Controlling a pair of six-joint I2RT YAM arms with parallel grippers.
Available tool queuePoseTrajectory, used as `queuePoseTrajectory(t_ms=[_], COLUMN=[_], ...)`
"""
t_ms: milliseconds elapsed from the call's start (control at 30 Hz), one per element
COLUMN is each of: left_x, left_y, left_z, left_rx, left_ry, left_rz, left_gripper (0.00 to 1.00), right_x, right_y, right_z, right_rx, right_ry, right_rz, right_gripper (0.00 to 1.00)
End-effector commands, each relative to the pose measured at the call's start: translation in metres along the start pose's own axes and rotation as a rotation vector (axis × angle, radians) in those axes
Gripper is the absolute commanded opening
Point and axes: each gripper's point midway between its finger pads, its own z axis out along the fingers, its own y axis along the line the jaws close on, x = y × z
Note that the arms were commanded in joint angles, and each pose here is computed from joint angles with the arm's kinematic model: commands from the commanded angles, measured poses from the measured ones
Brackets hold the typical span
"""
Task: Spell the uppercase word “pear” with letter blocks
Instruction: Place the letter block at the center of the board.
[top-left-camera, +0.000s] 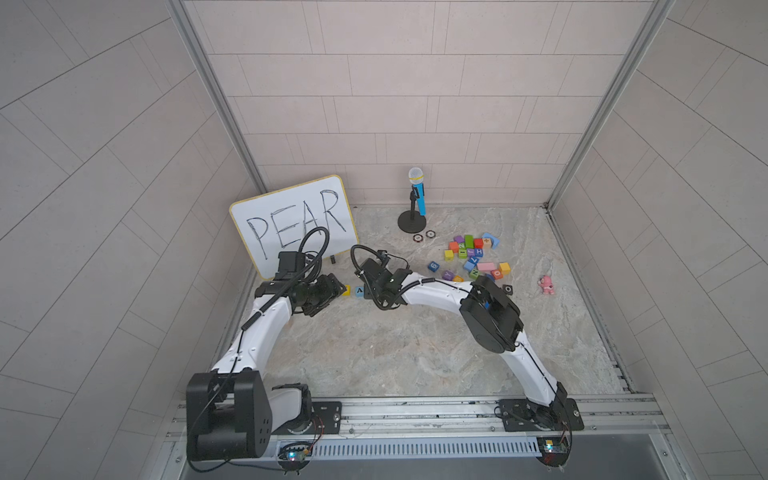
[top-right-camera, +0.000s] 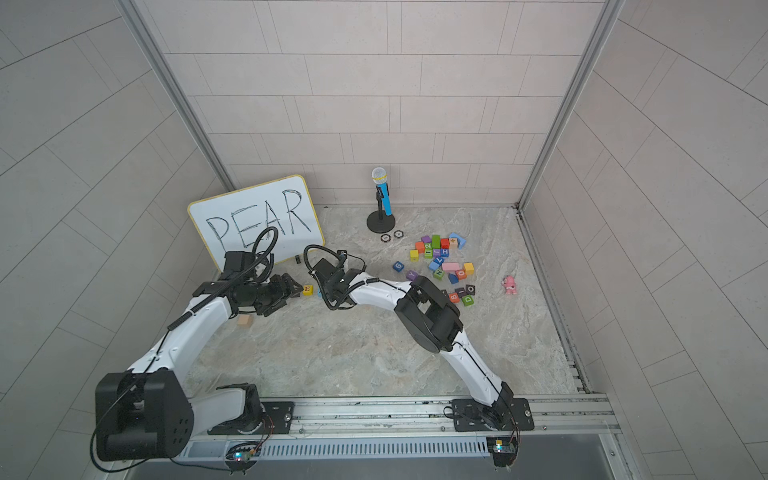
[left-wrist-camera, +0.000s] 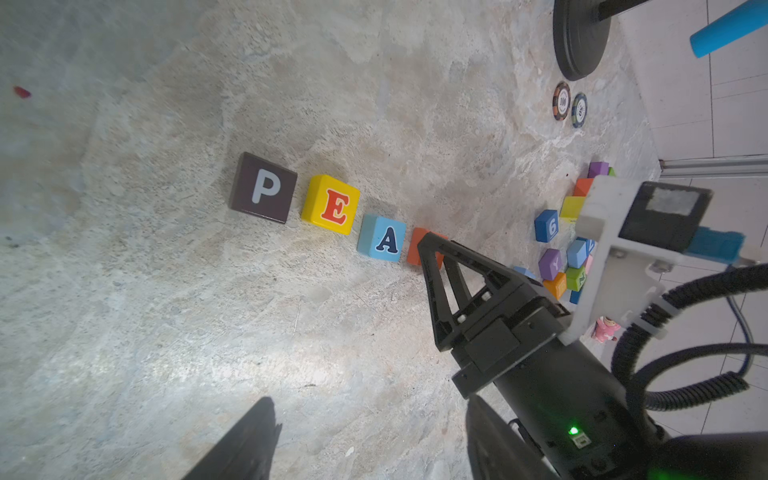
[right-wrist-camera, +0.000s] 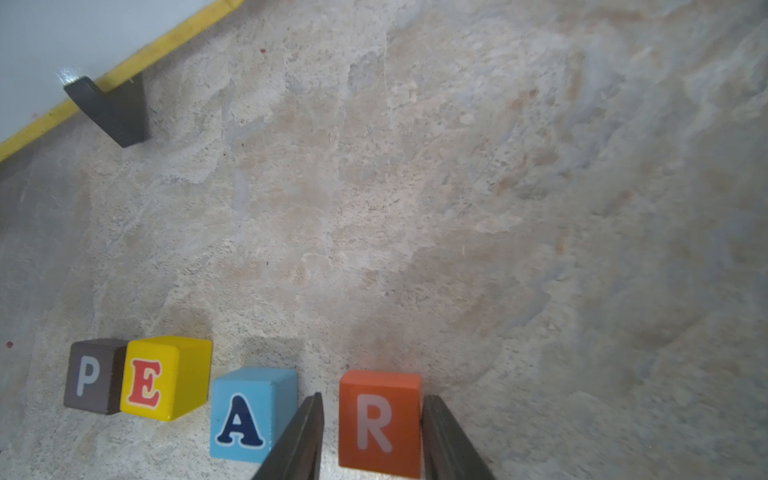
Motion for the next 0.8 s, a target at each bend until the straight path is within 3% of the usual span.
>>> queuePoseTrajectory(t_ms=[0,267,433,767], left_x=[0.0,0.0,-0.004,-0.007], left_y=[-0.001,-0.001,-0.001,-0.002], left_z=[-0.005,-0.006,-0.008,-0.017], left_rx=[0.01,0.007,0.002,-0.019], left_ry=[-0.016,-0.022,-0.035,-0.081], left_rz=[0.013,0.021,0.027,0.061], left_gripper=[0.76,0.76,0.76,0.76], right_x=[-0.013,-0.026,-0.038,-0.069], right_y=[0.004,0.008,0.002,-0.04], right_z=[-0.019,-0.036,-0.053,-0.106], right_rx=[-0.012,-0.026,-0.004,0.084], right_ry=[-0.028,-0.065,-0.127,-0.38], right_rz=[0.023,0.01,-0.072,-0.205], right_gripper=[0.43,0.43,0.43,0.43])
